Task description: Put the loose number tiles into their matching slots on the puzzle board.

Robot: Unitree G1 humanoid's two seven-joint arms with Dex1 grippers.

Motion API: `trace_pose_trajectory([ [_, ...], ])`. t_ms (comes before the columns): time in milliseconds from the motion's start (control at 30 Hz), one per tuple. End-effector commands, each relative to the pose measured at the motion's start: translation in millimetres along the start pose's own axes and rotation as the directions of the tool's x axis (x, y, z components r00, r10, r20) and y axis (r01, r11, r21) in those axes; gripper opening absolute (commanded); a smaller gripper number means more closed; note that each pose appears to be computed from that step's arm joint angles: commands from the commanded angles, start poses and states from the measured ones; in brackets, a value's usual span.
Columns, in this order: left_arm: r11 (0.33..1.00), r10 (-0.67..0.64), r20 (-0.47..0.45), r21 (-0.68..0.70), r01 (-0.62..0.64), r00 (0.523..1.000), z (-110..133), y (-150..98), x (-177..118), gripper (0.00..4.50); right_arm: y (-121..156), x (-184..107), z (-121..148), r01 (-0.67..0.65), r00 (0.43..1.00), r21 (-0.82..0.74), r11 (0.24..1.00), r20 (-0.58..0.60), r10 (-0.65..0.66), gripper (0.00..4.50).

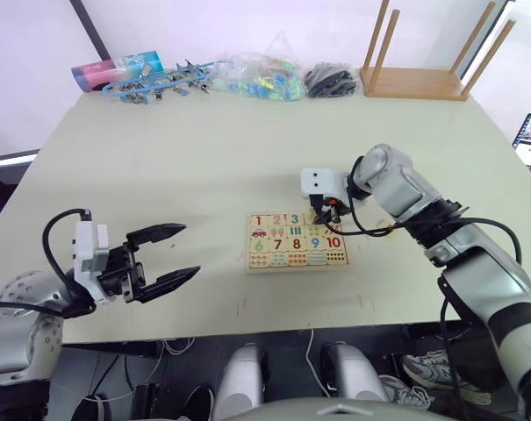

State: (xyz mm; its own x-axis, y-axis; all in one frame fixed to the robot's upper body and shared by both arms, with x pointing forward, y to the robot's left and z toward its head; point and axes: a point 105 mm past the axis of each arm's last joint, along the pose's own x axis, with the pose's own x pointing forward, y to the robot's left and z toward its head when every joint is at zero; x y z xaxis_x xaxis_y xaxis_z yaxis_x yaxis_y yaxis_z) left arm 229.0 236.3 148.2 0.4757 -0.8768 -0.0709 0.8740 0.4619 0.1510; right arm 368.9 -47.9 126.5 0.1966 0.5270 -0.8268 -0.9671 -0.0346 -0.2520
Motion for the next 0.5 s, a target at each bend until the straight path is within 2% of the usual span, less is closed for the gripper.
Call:
trace_pose_trajectory([
  [33, 0.999, 0.001, 0.02, 0.044, -0.002, 1.0, 7.9, 1.7, -0.6, 4.5, -5.2, -8.3, 5.4, 0.017, 1.0, -0.012, 1.0, 0.019, -0.017, 0.9],
  [200, 0.999, 0.002, 0.021, 0.047, -0.003, 1.0, 7.6, 2.6, -0.2, 4.5, -4.2, -9.2, 5.2, 0.007, 1.0, -0.024, 1.0, 0.018, -0.007, 0.9],
  [300, 0.999, 0.002, 0.022, 0.048, -0.003, 1.0, 7.4, 3.1, 0.2, 4.5, -4.5, -9.6, 4.8, 0.01, 1.0, -0.027, 1.0, 0.016, -0.009, 2.37],
  [500, 0.999, 0.003, 0.024, 0.05, -0.005, 1.0, 6.8, 4.2, 0.0, 4.5, -5.1, -10.3, 4.9, 0.009, 1.0, -0.027, 1.0, 0.015, -0.009, 2.37],
])
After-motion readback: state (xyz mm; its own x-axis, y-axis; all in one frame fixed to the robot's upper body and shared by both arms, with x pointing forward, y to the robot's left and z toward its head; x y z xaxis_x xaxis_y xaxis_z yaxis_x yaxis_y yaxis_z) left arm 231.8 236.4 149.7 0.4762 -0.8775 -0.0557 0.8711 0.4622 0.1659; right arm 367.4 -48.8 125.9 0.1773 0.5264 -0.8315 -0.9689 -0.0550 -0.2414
